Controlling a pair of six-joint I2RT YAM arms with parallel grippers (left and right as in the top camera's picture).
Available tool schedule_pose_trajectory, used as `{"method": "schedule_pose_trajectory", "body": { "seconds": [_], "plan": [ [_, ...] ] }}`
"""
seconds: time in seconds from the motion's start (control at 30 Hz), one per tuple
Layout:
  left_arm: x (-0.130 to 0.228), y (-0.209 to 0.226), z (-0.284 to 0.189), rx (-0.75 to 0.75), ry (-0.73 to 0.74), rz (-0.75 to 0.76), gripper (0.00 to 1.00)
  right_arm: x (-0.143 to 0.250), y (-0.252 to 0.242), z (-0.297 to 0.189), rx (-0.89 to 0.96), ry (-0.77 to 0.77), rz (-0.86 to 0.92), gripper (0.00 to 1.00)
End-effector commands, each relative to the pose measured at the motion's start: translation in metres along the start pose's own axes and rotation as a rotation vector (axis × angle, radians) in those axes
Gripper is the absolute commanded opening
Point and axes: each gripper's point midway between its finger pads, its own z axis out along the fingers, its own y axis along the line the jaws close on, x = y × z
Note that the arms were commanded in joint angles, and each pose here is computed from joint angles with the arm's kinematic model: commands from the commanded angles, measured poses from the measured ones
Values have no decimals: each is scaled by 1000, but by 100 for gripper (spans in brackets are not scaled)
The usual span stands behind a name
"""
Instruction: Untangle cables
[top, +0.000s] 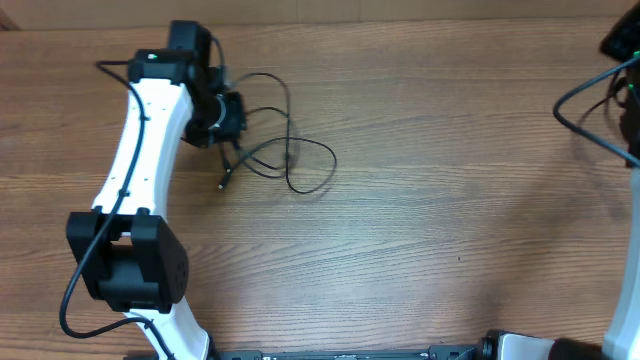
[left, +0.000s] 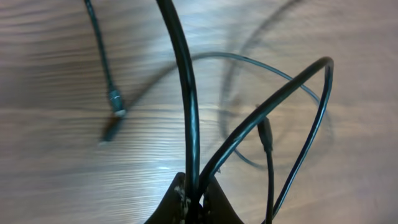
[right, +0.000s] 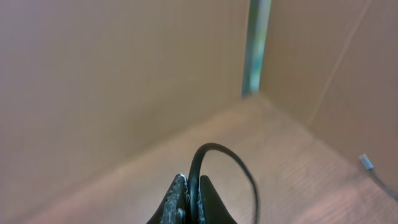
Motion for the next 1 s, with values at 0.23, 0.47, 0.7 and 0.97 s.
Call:
{"method": "schedule_pose_trajectory", "body": {
  "seconds": [0.23,0.47,0.7,0.97],
  "plan": [
    [17,-17,4,-21,49,180,4,-10,-5,27,7,-27,28,4],
    [20,-15,3,-32,63,178,4,-15,-51,35,100,-30,70,4],
    [20,-15,3,-31,61,178,4,20,-111,58,241,109,158,4],
    [21,-15,3,-32,65,178,4,99,-132,101,252,389,227,4]
  ]
}}
